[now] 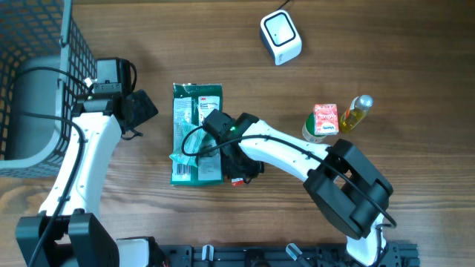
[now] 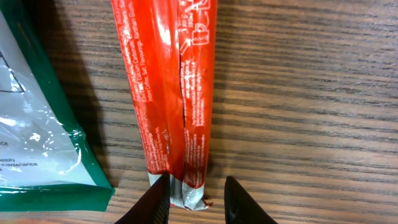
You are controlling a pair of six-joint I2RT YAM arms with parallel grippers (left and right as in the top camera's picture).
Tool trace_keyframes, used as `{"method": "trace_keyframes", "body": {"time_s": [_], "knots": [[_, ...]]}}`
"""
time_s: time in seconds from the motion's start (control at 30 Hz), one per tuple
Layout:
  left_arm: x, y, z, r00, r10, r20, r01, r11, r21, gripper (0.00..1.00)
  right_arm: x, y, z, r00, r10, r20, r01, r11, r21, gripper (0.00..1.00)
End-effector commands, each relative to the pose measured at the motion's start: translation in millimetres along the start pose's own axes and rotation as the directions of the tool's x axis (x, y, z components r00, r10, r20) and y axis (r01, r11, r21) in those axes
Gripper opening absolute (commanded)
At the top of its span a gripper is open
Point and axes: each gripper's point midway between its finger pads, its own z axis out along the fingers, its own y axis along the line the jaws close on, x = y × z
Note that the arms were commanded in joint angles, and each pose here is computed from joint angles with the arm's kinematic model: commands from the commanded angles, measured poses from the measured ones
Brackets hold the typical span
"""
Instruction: Scan the item barcode
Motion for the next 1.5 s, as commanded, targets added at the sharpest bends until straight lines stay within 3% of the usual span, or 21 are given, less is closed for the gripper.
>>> {"method": "trace_keyframes", "body": {"time_s": [0.0,0.53,0.87,1.47], "knots": [[-1.3,0.8,1.3,1.000,-0.012,-0.001,0.012,1.000,-0.005,1.00,5.7,5.3,-3.3,1.000,0.014,-0.020,-0.015,0.999,-0.034,0.29],[-1.3,0.8,1.5,1.000,-0.012,-0.001,0.012,1.000,-0.005,1.00,-1.2,3.8,-7.8,0.996,0.062,-0.069,-0.069,0.992,-0.105,0.30],[-1.3,0.7,1.5,1.000,-0.013,-0.002,0.013,1.000,-0.005,1.00,1.3,6.5,-7.0,0.985,0.151,-0.081,-0.159,0.982,-0.100,0.29],[-1.3,0.8,1.3,1.000,-0.013,-0.001,0.013,1.000,-0.005,1.00,2.5,3.3,-3.9,0.984,0.173,-0.029,-0.174,0.984,-0.039,0.28]]}}
